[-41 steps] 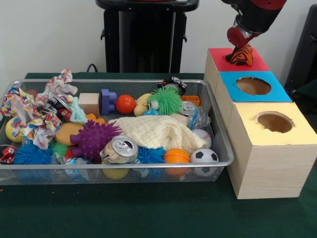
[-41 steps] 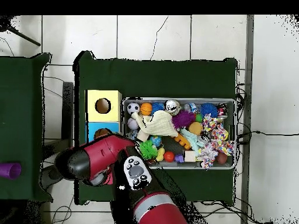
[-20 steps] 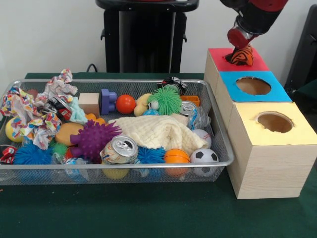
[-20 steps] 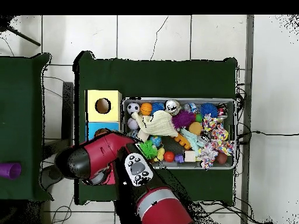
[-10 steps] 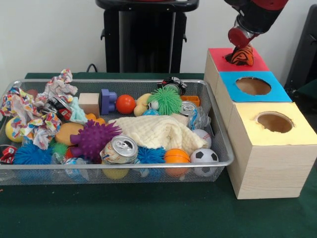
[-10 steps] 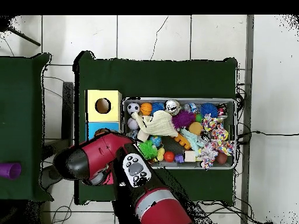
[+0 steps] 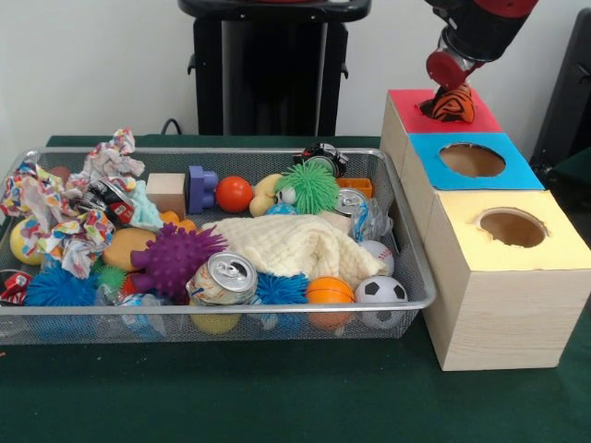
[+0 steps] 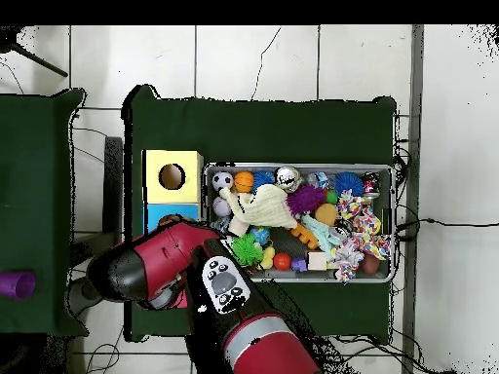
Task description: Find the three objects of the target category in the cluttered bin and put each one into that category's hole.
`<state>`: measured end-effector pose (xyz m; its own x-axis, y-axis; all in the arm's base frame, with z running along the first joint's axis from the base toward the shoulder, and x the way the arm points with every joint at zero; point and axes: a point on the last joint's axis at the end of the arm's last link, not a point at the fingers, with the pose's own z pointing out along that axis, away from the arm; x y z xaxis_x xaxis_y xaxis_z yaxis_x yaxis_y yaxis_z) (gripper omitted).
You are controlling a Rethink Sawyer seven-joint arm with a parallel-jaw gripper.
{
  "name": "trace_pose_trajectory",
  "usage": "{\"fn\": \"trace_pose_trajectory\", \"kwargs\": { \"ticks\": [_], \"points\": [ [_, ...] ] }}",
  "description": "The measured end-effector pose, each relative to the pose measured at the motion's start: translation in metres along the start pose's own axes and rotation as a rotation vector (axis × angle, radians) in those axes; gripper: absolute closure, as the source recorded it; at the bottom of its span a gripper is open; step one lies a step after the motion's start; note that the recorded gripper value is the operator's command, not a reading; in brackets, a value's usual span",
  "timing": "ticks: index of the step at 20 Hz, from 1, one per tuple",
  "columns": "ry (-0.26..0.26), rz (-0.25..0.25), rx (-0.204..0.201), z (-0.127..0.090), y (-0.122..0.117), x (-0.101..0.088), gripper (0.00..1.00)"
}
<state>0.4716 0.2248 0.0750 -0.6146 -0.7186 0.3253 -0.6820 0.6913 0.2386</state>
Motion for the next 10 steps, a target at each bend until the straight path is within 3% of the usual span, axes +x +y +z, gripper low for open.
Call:
{"fn": "trace_pose_trajectory", "kwargs": {
  "ticks": [10],
  "points": [
    [-0.026,0.004,0.011,-0.0020,-0.0093,-0.0022,1.00]
  ]
}}
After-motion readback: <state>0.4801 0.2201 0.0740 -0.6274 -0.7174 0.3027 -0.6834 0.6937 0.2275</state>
